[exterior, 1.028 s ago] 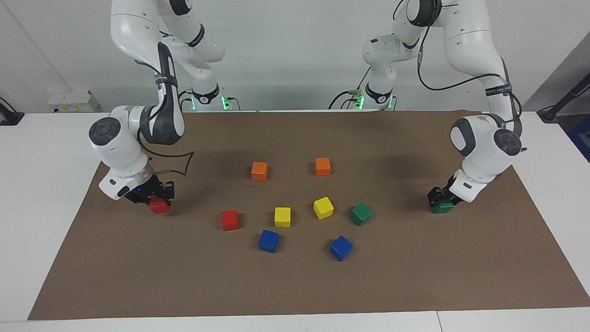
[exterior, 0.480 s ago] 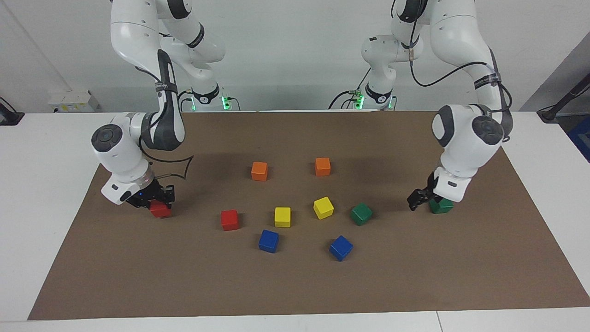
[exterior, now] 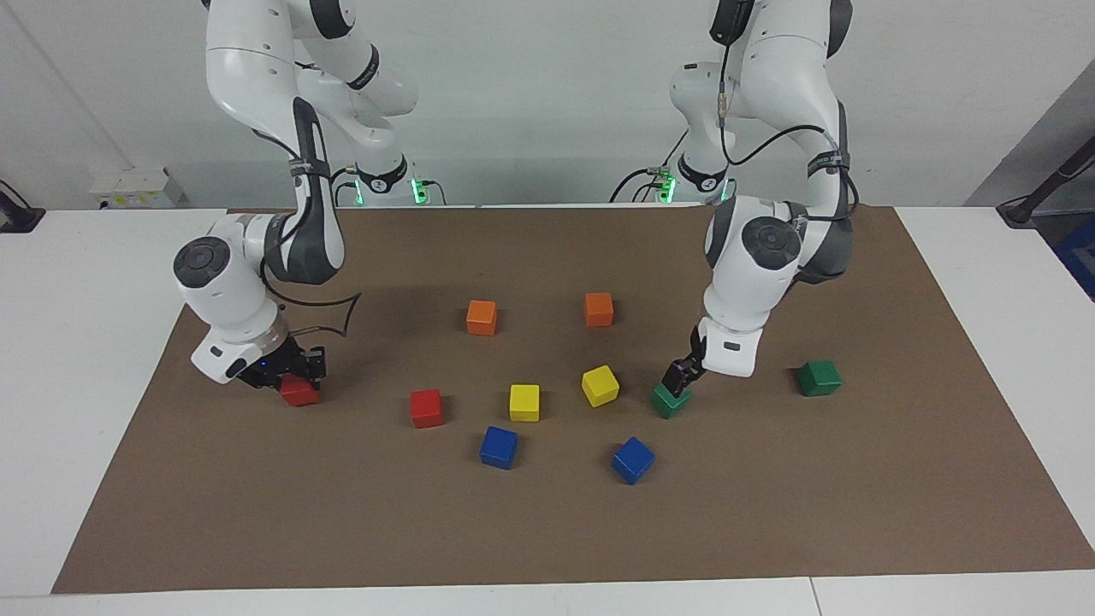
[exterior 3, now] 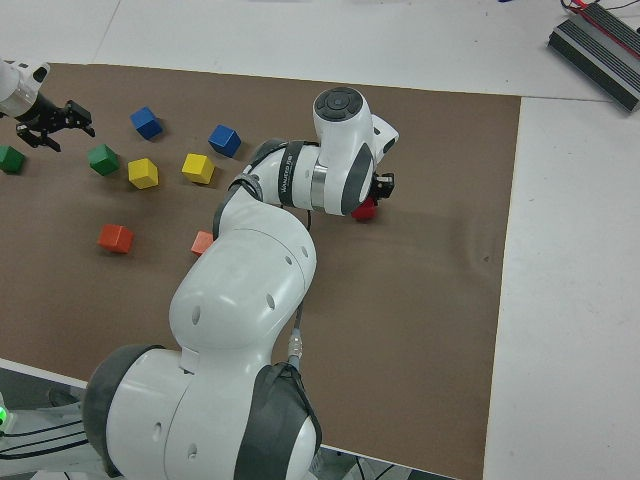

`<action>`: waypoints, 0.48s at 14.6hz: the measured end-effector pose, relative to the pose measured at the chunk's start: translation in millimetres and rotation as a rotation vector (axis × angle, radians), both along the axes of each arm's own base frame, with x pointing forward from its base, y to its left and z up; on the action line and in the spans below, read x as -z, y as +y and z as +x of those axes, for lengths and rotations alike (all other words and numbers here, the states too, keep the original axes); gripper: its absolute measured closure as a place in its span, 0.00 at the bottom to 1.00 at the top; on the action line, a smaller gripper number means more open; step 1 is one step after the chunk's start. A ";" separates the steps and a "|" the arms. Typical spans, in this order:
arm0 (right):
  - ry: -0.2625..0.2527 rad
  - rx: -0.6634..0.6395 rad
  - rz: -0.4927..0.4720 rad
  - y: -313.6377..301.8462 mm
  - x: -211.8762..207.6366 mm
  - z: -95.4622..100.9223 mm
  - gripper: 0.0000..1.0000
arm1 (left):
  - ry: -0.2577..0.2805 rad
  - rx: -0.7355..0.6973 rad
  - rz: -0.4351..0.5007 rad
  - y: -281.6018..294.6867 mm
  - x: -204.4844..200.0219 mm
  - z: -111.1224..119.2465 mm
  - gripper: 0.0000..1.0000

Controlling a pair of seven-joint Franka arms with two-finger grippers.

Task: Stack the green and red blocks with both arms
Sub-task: 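Grasp the second green block with the left gripper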

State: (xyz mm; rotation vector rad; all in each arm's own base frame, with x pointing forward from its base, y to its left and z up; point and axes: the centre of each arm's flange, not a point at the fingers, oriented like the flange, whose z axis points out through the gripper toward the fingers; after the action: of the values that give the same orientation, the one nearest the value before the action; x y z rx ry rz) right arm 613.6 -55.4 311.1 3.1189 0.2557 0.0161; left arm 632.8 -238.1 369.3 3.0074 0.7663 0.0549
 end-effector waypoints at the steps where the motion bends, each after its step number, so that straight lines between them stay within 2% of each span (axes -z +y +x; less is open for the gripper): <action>1: 0.000 0.000 0.000 0.1 1.1 -0.3 0.45 | -0.006 -0.019 -0.001 -2.8 4.8 1.1 0.00; 7: 0.004 -0.001 0.001 0.8 3.9 -1.5 0.45 | -0.021 -0.026 -0.013 -7.7 33.8 -3.6 0.00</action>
State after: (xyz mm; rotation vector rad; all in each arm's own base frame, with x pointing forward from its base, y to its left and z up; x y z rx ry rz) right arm 612.1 -54.6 307.2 3.1199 0.2577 0.0099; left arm 629.2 -245.8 335.5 2.9797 0.8011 0.0825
